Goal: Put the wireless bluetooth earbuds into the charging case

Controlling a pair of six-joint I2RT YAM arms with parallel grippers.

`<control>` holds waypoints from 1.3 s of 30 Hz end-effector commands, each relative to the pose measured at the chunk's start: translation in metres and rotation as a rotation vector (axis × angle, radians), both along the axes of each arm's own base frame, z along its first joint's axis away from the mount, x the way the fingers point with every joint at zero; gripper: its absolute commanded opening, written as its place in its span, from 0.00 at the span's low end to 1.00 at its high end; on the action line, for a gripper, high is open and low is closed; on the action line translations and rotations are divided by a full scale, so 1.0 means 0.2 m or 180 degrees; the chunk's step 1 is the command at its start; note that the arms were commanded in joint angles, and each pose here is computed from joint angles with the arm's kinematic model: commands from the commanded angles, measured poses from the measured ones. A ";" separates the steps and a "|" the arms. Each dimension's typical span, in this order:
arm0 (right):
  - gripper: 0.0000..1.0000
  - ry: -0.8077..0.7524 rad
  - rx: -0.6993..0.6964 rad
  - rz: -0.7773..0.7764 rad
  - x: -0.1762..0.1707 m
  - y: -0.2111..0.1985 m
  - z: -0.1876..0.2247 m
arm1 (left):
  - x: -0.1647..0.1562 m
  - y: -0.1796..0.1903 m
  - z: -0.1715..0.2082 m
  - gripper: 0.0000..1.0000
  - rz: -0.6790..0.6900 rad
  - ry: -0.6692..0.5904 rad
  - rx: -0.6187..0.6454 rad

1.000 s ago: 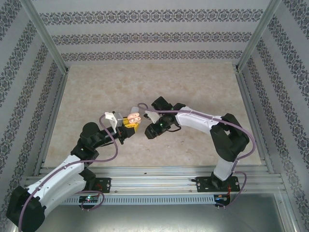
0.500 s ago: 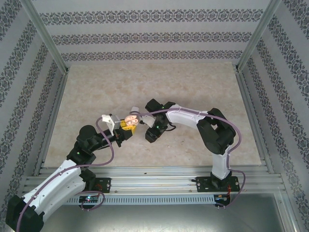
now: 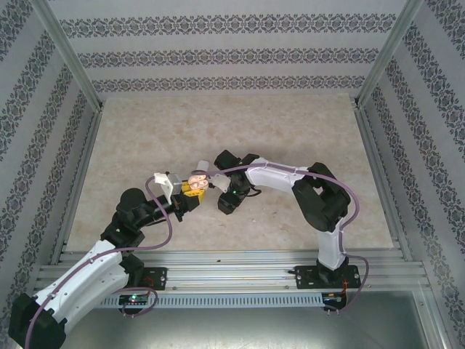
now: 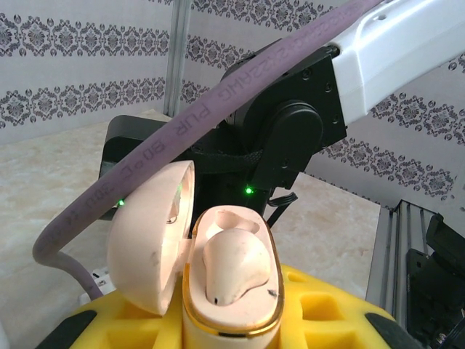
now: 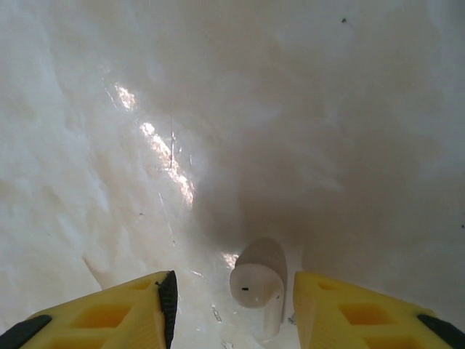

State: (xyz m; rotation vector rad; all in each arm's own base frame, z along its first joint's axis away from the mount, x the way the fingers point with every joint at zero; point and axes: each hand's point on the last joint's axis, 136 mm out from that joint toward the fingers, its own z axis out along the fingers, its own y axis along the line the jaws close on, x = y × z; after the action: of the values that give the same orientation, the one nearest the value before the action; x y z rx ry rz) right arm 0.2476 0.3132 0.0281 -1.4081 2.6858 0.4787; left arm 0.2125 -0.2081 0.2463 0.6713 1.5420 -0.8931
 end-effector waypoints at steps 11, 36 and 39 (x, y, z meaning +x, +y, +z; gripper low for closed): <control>0.42 -0.0044 -0.0310 0.0109 0.00 -0.03 -0.11 | 0.00 0.01 -0.01 0.12 0.0024 -0.0046 0.0018; 0.39 -0.0096 -0.0664 0.0124 -0.03 -0.12 -0.13 | 0.01 0.01 -0.01 0.12 0.0032 -0.0044 0.0024; 0.38 -0.0100 -0.0688 0.0126 -0.03 -0.13 -0.13 | 0.01 0.01 0.00 0.12 0.0032 -0.0052 0.0020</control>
State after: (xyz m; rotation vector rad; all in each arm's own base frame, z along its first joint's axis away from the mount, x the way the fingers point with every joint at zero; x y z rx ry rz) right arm 0.2519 0.3080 0.0148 -1.4516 2.6840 0.2981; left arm 0.2138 -0.2088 0.2419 0.6718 1.5590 -0.8941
